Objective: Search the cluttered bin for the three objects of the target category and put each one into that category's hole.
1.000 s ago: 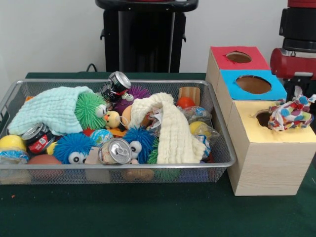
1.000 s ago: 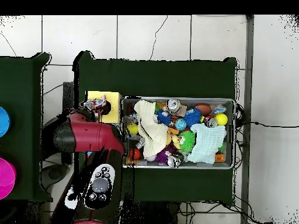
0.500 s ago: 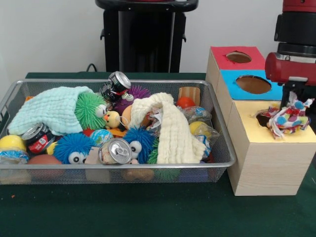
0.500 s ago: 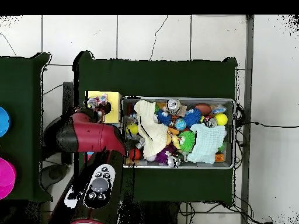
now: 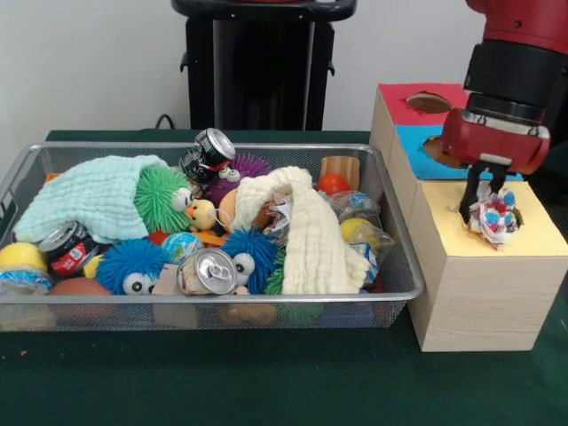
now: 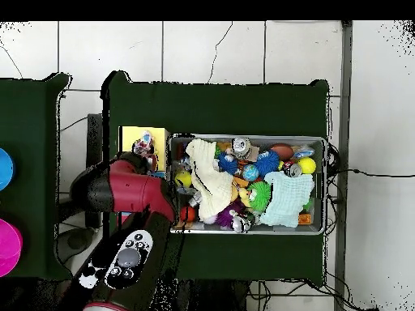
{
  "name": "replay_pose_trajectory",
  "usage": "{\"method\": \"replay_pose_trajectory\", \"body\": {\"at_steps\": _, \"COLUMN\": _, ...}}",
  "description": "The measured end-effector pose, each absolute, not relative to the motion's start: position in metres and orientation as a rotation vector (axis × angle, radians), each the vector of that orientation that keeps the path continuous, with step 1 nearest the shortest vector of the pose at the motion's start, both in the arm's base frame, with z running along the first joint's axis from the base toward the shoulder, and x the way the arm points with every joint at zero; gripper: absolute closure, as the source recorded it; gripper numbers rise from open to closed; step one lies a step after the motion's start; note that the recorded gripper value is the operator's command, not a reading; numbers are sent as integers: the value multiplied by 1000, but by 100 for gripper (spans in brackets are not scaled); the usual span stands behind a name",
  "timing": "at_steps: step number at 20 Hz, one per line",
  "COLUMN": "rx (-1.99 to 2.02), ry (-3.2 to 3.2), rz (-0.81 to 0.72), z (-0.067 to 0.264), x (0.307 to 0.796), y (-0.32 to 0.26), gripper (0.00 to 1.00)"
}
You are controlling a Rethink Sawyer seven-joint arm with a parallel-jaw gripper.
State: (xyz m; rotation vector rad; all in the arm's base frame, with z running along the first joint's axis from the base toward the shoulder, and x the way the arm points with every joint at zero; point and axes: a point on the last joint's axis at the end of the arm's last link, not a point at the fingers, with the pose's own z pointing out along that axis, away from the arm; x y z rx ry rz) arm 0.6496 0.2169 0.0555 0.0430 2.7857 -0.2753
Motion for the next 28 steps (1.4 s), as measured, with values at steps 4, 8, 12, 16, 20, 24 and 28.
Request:
{"method": "replay_pose_trajectory", "body": {"at_steps": 4, "rx": 59, "ry": 2791, "rz": -273, "z": 50, "x": 651, "y": 217, "gripper": 100}}
{"method": "replay_pose_trajectory", "body": {"at_steps": 8, "rx": 116, "ry": 2814, "rz": -227, "z": 44, "x": 656, "y": 213, "gripper": 100}}
{"method": "replay_pose_trajectory", "body": {"at_steps": 12, "rx": 200, "ry": 2855, "rz": -137, "z": 32, "x": 664, "y": 207, "gripper": 100}}
{"method": "replay_pose_trajectory", "body": {"at_steps": 16, "rx": 293, "ry": 2892, "rz": -27, "z": 22, "x": 674, "y": 199, "gripper": 100}}
{"method": "replay_pose_trajectory", "body": {"at_steps": 20, "rx": 404, "ry": 2924, "rz": 117, "z": 21, "x": 686, "y": 186, "gripper": 100}}
{"method": "replay_pose_trajectory", "body": {"at_steps": 24, "rx": 484, "ry": 2952, "rz": 246, "z": 22, "x": 695, "y": 177, "gripper": 100}}
{"method": "replay_pose_trajectory", "body": {"at_steps": 28, "rx": 557, "ry": 2995, "rz": 386, "z": 23, "x": 702, "y": 169, "gripper": 100}}
